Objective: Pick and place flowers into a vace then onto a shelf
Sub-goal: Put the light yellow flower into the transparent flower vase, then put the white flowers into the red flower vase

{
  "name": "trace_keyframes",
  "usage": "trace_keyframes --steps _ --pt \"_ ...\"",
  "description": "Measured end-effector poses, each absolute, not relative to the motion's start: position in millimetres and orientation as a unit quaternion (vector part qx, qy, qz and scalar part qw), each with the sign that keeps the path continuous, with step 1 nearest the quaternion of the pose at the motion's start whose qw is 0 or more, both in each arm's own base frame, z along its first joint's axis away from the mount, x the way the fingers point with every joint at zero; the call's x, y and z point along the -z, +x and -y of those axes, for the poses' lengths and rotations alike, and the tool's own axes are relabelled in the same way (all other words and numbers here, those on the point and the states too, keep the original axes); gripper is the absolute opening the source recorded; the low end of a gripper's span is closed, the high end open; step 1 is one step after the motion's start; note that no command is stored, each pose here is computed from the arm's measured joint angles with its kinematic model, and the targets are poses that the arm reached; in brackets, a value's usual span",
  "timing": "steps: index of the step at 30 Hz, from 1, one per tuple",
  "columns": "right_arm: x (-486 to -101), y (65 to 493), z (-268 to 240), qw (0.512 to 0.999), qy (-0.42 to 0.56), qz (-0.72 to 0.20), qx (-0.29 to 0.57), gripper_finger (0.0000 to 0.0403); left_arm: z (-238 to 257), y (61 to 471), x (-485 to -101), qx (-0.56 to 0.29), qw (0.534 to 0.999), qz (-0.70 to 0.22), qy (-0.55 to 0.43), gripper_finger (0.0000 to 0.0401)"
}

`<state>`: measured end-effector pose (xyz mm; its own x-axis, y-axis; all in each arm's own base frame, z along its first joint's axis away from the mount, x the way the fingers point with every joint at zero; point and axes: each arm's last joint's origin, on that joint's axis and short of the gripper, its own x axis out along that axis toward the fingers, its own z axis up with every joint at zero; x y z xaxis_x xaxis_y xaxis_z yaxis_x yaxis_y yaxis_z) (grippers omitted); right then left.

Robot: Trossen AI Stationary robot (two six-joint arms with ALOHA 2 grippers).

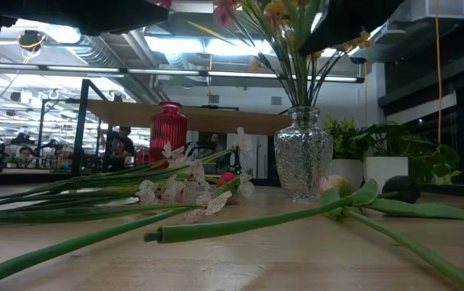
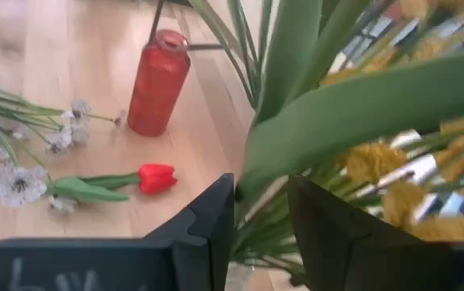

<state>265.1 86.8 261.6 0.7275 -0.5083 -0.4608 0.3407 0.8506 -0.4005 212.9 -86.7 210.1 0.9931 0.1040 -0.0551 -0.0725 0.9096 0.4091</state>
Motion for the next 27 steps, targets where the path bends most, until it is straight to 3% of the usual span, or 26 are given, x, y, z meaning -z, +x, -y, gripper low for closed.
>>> trace_keyframes --steps 21,27 --pt "-265.5 224.9 -107.3 0.919 -0.106 -0.328 0.191 0.0119 86.7 212.9 -210.0 -0.045 0.978 -0.038 0.202 0.0008" --pt "-261.0 210.8 -123.5 0.925 -0.096 -0.327 0.167 0.0089 89.1 212.0 -208.5 -0.031 0.978 -0.042 0.201 0.0008"
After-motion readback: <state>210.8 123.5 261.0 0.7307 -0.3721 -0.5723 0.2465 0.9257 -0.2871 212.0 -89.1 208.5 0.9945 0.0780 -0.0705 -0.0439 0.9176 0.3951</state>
